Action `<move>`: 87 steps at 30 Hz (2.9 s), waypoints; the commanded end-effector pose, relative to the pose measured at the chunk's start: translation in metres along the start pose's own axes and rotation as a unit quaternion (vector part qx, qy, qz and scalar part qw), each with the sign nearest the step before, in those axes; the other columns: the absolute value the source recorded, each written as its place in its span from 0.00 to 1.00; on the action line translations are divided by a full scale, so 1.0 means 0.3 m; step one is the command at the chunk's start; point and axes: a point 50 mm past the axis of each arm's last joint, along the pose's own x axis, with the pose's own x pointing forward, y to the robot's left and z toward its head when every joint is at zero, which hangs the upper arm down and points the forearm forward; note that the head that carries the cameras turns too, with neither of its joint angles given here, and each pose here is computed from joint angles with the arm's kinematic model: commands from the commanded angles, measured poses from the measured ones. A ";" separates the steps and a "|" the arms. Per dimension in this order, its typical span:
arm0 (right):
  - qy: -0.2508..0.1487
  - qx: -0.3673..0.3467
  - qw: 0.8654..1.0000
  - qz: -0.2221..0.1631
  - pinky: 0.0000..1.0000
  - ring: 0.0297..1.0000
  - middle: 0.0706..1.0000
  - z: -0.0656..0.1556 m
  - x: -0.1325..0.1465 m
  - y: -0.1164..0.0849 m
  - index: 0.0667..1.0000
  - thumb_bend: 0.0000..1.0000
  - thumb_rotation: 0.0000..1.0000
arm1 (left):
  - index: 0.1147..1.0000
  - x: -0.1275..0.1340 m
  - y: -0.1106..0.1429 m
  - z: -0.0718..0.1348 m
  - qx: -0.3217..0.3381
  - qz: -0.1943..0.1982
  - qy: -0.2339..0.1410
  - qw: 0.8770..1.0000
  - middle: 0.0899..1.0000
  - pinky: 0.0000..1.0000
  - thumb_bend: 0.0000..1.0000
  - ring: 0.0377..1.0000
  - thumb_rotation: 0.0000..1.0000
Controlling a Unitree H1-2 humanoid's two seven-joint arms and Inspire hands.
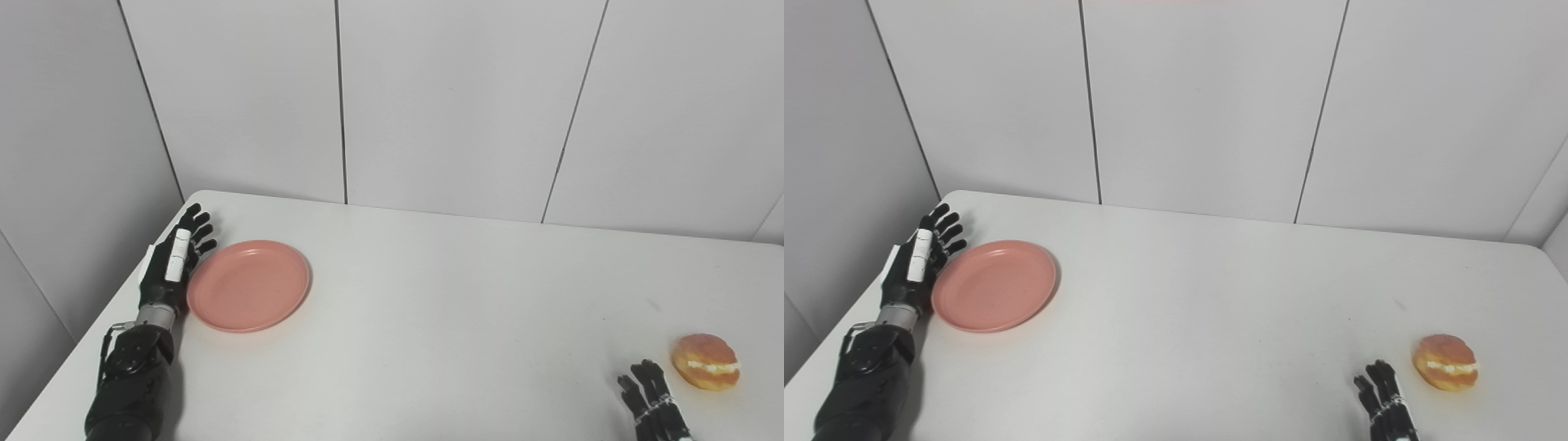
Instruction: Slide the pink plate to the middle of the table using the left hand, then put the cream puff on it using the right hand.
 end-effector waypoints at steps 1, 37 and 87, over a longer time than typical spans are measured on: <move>0.093 0.005 0.996 -0.001 0.99 0.93 0.96 -0.094 -0.066 0.008 0.96 0.82 1.00 | 0.87 -0.054 -0.035 -0.057 -0.004 -0.015 0.007 1.000 0.90 0.88 0.89 0.91 0.86; 0.092 0.009 0.996 0.004 0.97 0.91 0.95 -0.087 -0.063 0.026 0.95 0.82 0.99 | 0.85 -0.133 -0.301 -0.108 -0.013 -0.098 0.029 0.995 0.86 0.80 0.93 0.87 0.85; 0.098 -0.001 0.995 0.014 0.96 0.92 0.95 -0.078 -0.064 0.050 0.95 0.80 1.00 | 0.85 -0.222 -0.702 -0.185 -0.085 -0.167 0.074 0.980 0.86 0.80 0.92 0.88 0.84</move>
